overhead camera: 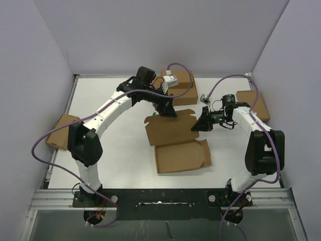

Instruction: Fold the paper box

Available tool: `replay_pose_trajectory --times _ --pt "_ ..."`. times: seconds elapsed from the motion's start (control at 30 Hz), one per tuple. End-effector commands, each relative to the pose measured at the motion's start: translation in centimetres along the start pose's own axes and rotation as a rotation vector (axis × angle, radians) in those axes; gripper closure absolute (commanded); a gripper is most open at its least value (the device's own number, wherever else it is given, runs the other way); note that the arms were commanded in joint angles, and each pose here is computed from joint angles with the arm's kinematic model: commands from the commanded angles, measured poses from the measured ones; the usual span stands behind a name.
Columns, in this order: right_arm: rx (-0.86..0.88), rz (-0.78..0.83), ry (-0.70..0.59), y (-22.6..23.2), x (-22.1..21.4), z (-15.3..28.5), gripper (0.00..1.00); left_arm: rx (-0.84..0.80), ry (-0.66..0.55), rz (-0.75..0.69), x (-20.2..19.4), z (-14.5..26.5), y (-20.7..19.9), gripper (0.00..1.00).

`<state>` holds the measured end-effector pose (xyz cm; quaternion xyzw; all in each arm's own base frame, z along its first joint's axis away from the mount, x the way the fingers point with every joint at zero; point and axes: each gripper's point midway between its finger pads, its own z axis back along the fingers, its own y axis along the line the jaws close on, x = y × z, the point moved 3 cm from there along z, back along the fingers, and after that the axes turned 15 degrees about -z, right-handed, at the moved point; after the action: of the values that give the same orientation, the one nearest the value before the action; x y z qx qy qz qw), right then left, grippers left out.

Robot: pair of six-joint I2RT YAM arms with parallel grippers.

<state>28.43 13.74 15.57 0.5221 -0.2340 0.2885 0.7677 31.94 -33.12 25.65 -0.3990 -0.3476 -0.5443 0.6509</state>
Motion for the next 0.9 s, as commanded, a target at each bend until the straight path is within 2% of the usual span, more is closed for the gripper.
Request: replay_pose_trajectory --times 0.0,0.37,0.47,0.5,0.6,0.73,0.87 --pt "0.012 0.111 -0.031 1.7 2.0 0.5 1.0 -0.092 0.013 -0.017 0.0 -1.4 -0.4 0.35" --pt "0.019 0.111 -0.028 1.7 2.0 0.3 1.0 -0.165 0.054 0.022 -2.2 -3.0 -0.4 0.57" --pt "0.023 0.108 -0.029 1.8 2.0 0.3 1.0 -0.176 0.05 0.025 -2.5 -3.2 -0.4 0.74" --pt "0.024 0.109 -0.029 1.8 2.0 0.3 1.0 -0.18 0.048 0.023 -2.5 -3.3 -0.4 0.77" --pt "0.023 0.109 -0.03 1.8 2.0 0.3 1.0 -0.188 0.036 0.014 -2.5 -3.3 -0.5 0.82" --pt "0.026 0.109 -0.032 1.9 2.0 0.3 1.0 -0.202 0.018 0.003 -2.3 -3.2 -0.8 0.84" --pt "0.027 0.112 -0.033 1.9 2.0 0.3 1.0 -0.212 0.018 0.002 -2.4 -3.3 -0.8 0.95"
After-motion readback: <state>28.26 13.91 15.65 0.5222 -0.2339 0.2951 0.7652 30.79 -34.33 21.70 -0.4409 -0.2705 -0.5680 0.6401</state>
